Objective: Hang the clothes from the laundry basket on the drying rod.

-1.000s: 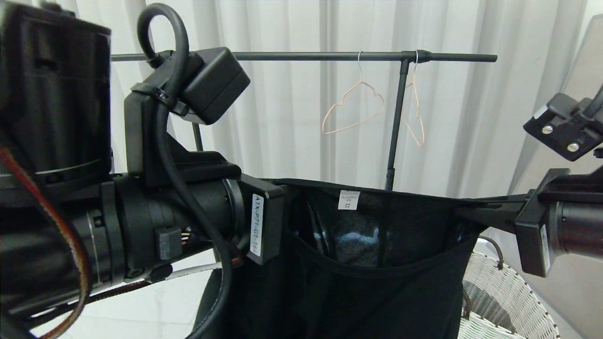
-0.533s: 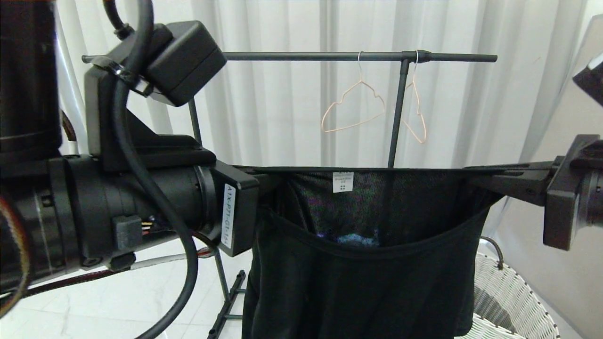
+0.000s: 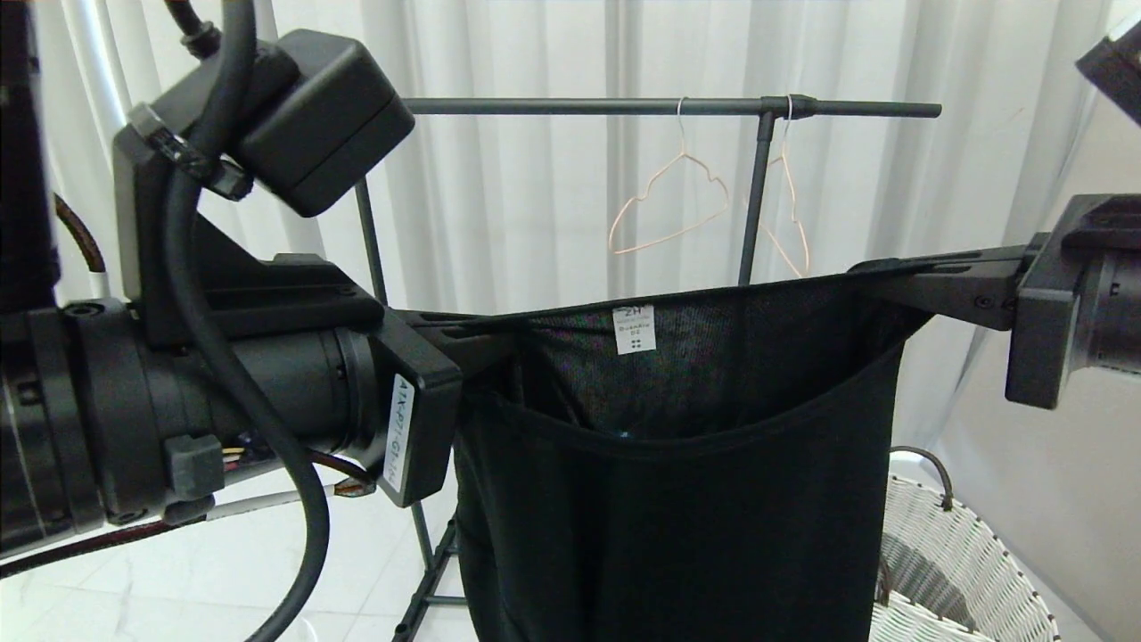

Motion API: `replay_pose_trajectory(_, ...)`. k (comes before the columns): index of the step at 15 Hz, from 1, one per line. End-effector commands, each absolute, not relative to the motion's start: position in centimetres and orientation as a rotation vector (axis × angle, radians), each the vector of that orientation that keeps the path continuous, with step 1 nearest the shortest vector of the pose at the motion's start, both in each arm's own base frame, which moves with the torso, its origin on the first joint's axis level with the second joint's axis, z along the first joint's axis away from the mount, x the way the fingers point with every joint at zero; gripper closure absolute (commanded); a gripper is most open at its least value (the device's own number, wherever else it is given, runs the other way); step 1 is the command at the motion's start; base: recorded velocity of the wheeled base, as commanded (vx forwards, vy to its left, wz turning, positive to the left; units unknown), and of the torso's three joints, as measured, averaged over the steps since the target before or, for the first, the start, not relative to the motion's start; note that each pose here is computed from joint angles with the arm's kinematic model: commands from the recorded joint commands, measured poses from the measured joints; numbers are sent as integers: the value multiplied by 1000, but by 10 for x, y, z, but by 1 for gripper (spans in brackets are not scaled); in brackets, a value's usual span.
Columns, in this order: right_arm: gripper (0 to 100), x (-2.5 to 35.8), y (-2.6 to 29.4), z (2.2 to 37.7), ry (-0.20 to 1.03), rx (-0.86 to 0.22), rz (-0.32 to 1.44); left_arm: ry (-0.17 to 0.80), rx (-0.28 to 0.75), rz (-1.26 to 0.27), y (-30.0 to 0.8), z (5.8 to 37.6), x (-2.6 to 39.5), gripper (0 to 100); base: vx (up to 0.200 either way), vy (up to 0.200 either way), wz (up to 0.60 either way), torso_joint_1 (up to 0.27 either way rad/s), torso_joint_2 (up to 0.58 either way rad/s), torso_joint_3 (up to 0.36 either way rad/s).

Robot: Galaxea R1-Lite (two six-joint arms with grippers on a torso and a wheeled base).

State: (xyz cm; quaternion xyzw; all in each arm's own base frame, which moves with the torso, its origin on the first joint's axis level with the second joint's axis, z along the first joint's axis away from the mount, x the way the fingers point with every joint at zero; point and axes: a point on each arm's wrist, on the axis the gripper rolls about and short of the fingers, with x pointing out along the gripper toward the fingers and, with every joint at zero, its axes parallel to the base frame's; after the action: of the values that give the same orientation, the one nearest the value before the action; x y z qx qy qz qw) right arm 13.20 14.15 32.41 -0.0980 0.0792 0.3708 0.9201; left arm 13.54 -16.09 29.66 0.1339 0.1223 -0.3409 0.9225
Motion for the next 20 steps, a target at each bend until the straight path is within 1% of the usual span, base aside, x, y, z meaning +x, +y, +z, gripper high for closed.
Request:
replay_pose_trajectory(1, 100, 132, 139, 326, 159, -199, 752, 257, 278, -699, -161, 294, 135, 100, 0, 0, 0, 0, 0, 0)
replay_pose_trajectory(3, 100, 125, 128, 328, 165, -198, 740, 240, 269, -701, -165, 296, 139, 100, 0, 0, 0, 0, 0, 0)
replay_pose_trajectory(5, 100, 110, 112, 327, 216, -219, 747, 182, 237, -699, -180, 299, 152, 100, 0, 0, 0, 0, 0, 0)
replay_pose_trajectory(6, 100, 102, 105, 326, 240, -228, 767, 158, 223, -698, -190, 301, 159, 100, 0, 0, 0, 0, 0, 0)
replay_pose_trajectory(8, 100, 85, 94, 322, 293, -246, 861, 144, 213, -697, -208, 303, 174, 100, 0, 0, 0, 0, 0, 0)
replay_pose_trajectory(10, 100, 70, 96, 320, 311, -273, 977, 121, 197, -698, -223, 304, 186, 100, 0, 0, 0, 0, 0, 0)
replay_pose_trajectory(13, 100, 64, 106, 318, 318, -297, 1065, 98, 185, -699, -236, 304, 196, 100, 0, 0, 0, 0, 0, 0)
replay_pose_trajectory(20, 100, 66, 116, 315, 331, -315, 1092, 102, 186, -699, -235, 302, 195, 100, 0, 0, 0, 0, 0, 0)
